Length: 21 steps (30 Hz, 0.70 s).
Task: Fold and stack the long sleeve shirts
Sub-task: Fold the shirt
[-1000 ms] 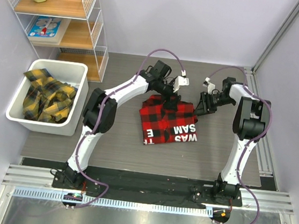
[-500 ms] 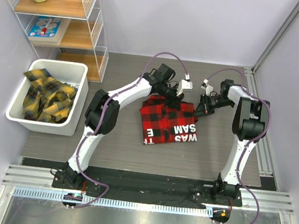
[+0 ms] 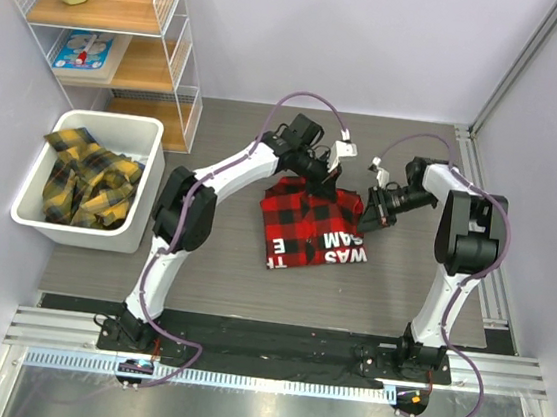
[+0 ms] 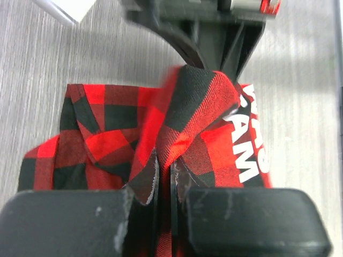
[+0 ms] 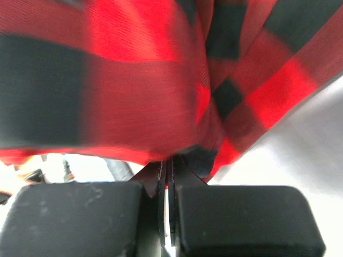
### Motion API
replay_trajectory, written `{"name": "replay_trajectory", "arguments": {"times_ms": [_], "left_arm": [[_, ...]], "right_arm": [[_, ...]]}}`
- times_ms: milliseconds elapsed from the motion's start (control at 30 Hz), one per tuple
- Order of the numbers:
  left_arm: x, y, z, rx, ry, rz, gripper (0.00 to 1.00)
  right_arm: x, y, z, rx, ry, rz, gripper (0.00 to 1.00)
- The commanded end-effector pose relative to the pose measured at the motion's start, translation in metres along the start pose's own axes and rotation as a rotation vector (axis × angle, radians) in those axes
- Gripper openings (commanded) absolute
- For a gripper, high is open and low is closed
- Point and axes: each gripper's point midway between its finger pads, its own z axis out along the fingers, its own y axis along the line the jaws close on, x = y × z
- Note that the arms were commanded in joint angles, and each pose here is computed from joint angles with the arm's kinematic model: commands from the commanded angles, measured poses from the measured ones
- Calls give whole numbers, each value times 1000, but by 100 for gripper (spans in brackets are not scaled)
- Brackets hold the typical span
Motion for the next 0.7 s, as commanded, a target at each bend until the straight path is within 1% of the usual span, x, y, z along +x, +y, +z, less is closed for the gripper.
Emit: {"name": "replay_trajectory", "arguments": {"times_ms": [0,67,133,200,333,367,467,500,567,600,633,667], "left_arm": [[-54,-4,-41,-50,-136,-14,0],[-58,-8,-47,-16,-159,-30,0],[-61,-18,-50,25,-173,-18,0],[-55,-25,-50,54,-169,-15,0],[-54,-20,-47,40,-161,-46,0],[-49,-12,-43,13,-147,-63,0],[-51,10,-37,-73,-164,-102,0],[-43,22,-31,-106,-152,-122,0],[-45,35,-29,-147,-154,-130,0],[-33,46,-21,-174,-129,-153,0],[-36,51,-23,-181,-134,-152,0],[-30,55,-20,-186,-123,-164,0]], "right_arm": [[36,2,13,-73,100,99,1],[38,-3,19,-92,108,142,1],[30,-4,19,-102,93,144,1],[20,-6,18,-103,76,137,1],[15,-4,17,-95,75,122,1],[19,1,18,-106,93,116,1],[30,4,22,-116,128,138,1],[36,4,24,-119,140,151,2],[43,-1,27,-117,162,170,2],[46,-4,28,-105,178,178,2],[51,-9,31,-105,195,194,2],[52,-12,32,-100,201,196,3]]}}
